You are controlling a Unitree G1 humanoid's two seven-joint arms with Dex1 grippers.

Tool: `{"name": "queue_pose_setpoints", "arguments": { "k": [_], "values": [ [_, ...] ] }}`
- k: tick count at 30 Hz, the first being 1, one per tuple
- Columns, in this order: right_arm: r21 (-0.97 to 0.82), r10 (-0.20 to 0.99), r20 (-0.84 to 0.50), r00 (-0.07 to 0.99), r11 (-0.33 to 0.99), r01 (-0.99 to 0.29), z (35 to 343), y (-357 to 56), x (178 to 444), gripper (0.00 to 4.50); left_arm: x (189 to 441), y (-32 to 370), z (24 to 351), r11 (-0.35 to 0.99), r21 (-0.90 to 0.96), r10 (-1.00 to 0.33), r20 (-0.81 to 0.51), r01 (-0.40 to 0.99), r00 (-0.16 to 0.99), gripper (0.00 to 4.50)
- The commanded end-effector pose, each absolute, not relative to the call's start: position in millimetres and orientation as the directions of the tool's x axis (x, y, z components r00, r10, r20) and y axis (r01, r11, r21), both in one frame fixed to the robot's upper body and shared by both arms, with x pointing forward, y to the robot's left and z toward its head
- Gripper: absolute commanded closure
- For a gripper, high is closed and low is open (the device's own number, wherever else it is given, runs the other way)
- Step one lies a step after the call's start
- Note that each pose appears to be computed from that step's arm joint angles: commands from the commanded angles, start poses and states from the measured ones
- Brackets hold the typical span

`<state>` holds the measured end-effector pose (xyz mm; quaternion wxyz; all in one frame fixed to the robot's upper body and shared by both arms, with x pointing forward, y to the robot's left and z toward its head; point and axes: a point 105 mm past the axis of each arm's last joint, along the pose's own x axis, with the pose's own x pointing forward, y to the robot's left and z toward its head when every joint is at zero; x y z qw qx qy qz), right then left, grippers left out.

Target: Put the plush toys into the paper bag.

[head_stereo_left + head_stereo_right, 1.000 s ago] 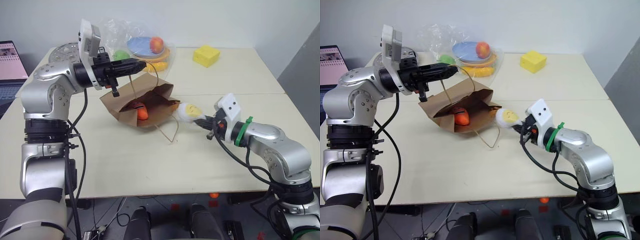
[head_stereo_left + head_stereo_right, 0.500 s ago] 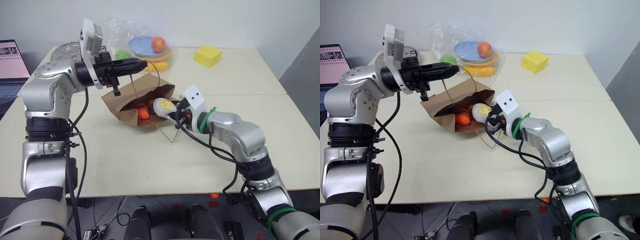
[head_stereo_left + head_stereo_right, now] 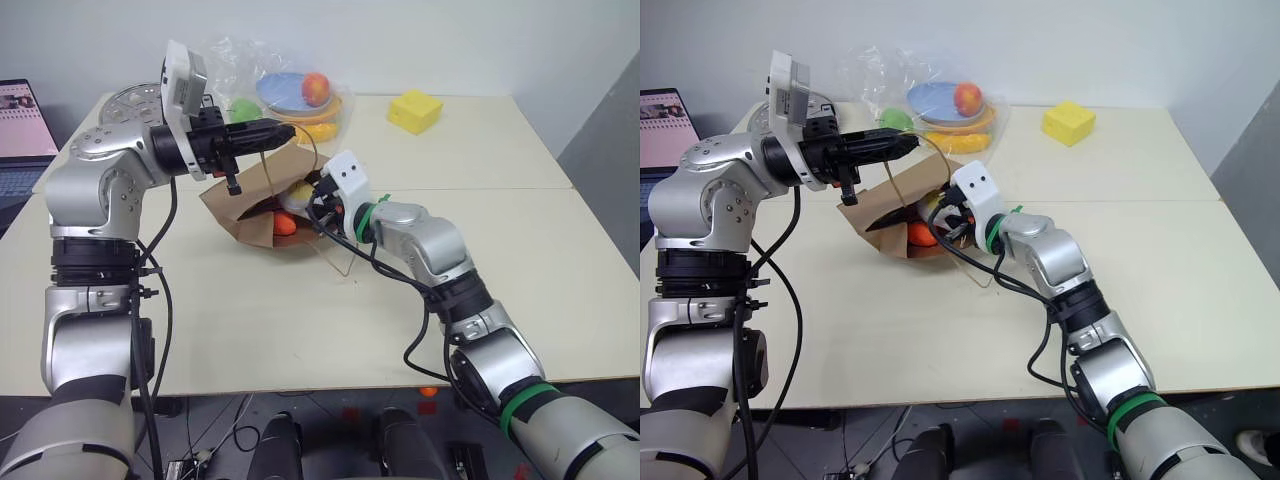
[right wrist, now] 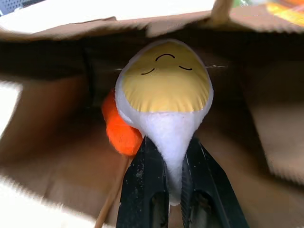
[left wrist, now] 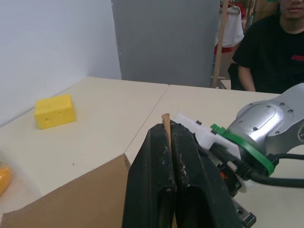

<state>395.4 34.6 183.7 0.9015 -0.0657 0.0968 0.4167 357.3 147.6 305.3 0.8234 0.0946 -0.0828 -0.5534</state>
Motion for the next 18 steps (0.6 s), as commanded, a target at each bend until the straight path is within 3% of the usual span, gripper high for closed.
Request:
{"name": "queue_pose_setpoints", "arguments": {
  "k": [1,7,8,10,18],
  "values": [
    [-0.063,0.731,-0.159,0.663,0.663,-0.746,198.4,41.3,404.2,4.48,348.3,146.1,319.1,0.354,0.298,-0.934,0.059,0.887,0.352,4.50],
    [-0.133,0.676,-0.174,0.716,0.704,-0.698,176.6,41.3,418.7,4.48,346.9,145.5,319.2,0.352,0.297,-0.935,0.058,0.888,0.351,4.50],
    [-0.145,0.664,-0.173,0.728,0.714,-0.685,176.2,39.1,420.7,3.99,346.7,145.6,319.2,0.352,0.297,-0.935,0.057,0.888,0.351,4.50],
    [-0.149,0.666,-0.168,0.726,0.711,-0.687,176.6,38.0,421.0,3.56,346.4,145.8,319.1,0.352,0.296,-0.934,0.056,0.888,0.352,4.50],
    [-0.163,0.681,-0.124,0.722,0.704,-0.692,192.1,26.4,417.1,0.68,347.5,146.6,318.1,0.354,0.288,-0.934,0.059,0.889,0.353,4.50]
  ]
}}
